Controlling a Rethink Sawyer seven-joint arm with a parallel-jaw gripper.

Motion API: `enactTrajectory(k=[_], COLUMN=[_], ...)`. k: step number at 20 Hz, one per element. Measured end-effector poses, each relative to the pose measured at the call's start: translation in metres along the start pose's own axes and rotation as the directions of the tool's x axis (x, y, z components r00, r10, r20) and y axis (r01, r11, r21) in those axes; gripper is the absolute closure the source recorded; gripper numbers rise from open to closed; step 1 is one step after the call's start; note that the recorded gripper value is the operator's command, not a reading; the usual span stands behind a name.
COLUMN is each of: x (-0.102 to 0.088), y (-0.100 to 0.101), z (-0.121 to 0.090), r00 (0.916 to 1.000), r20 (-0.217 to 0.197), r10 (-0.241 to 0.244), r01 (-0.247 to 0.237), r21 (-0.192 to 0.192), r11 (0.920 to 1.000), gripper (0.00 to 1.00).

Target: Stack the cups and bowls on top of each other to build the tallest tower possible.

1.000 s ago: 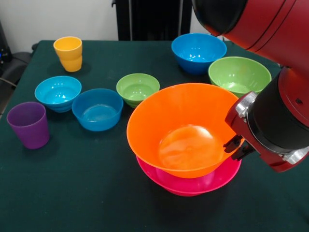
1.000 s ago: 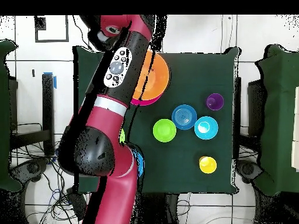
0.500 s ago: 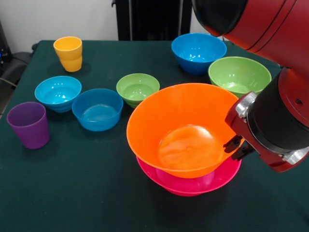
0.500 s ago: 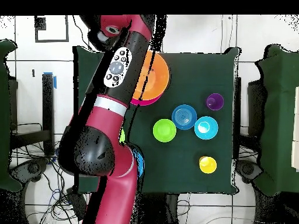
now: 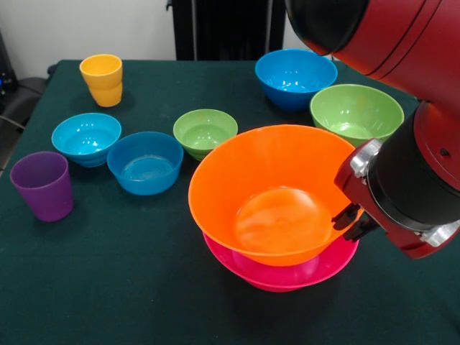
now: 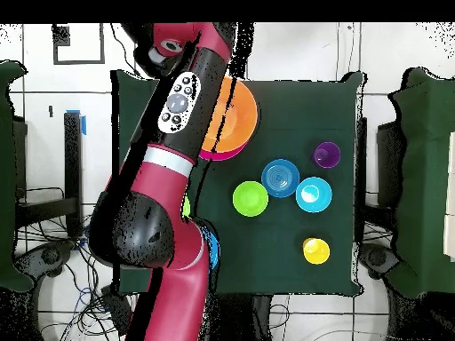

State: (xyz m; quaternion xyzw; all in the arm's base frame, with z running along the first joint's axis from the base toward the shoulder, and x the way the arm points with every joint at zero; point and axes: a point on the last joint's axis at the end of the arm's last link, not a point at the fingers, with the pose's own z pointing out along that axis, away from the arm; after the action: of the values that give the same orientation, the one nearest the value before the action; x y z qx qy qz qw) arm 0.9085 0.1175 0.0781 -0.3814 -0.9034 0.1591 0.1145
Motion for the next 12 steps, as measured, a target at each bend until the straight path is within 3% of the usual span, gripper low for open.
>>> enactTrajectory(k=[12], x=[-0.0056], y=[0.0029], z=[-0.0002], r00=[0.9991], r20=[0.042], r10=[0.0], r01=[0.0], r21=[-0.022], r11=[0.9998], gripper=[1.0])
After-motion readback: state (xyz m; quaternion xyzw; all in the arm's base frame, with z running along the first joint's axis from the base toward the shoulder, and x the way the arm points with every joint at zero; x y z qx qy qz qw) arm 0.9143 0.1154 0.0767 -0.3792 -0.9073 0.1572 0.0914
